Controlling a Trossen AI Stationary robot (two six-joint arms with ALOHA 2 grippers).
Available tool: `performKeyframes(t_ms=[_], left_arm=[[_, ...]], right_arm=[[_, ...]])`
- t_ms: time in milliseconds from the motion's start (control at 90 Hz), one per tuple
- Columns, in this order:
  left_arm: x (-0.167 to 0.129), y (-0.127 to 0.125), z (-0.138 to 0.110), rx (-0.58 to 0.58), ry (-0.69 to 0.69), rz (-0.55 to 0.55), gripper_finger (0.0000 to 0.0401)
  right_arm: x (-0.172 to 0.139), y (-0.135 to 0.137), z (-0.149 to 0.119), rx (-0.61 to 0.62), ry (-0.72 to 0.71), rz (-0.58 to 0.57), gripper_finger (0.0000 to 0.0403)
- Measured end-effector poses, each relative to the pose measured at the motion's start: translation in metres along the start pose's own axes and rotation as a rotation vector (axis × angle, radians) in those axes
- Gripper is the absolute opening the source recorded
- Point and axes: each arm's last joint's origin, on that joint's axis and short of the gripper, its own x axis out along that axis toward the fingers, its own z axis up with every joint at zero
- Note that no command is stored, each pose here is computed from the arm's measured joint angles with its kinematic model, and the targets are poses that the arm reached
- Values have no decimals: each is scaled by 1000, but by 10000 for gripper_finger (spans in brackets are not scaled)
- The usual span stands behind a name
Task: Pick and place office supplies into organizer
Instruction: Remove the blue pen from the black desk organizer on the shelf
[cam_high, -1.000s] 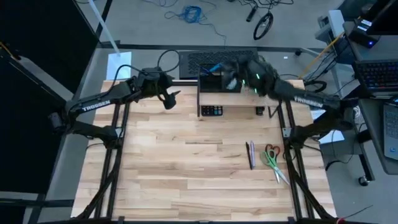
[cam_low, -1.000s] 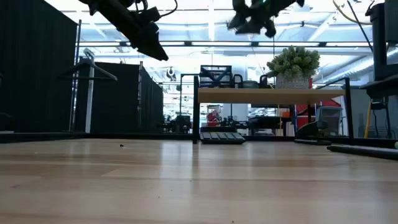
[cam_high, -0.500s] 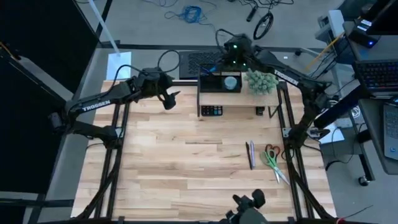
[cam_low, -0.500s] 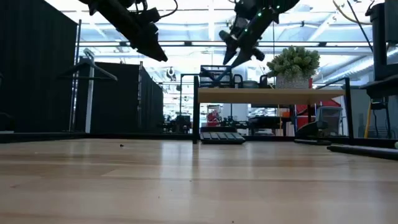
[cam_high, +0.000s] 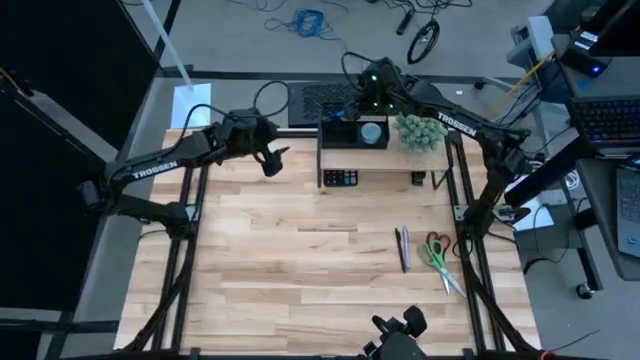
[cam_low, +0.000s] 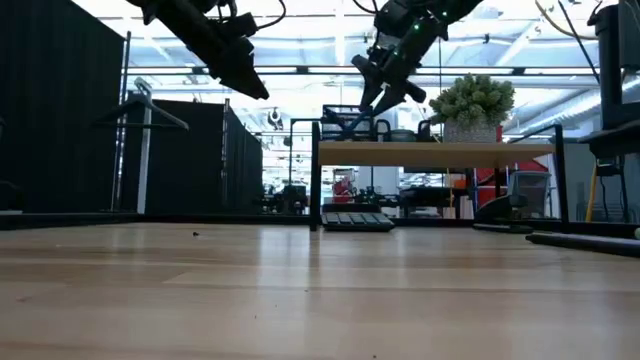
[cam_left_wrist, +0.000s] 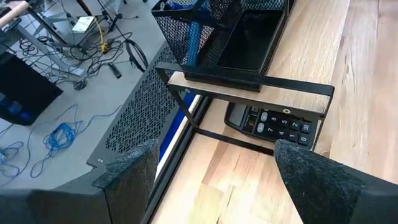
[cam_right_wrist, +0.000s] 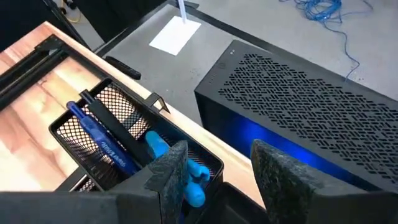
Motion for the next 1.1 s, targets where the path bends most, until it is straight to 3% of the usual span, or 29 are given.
performKeyframes(t_ms=[278, 522, 778, 1100], left_arm=[[0, 0, 0, 0, -1, 0, 309], [0, 0, 0, 0, -1, 0, 309], [0, 0, 0, 0, -1, 0, 309], [0, 0, 0, 0, -1, 0, 309]], right_arm=[[-17, 0, 4, -53, -35, 3, 160], [-44, -1, 8, -15, -76, 15, 160], [-28, 3, -2, 9, 16, 11, 160], [-25, 7, -1, 8, -5, 16, 160]])
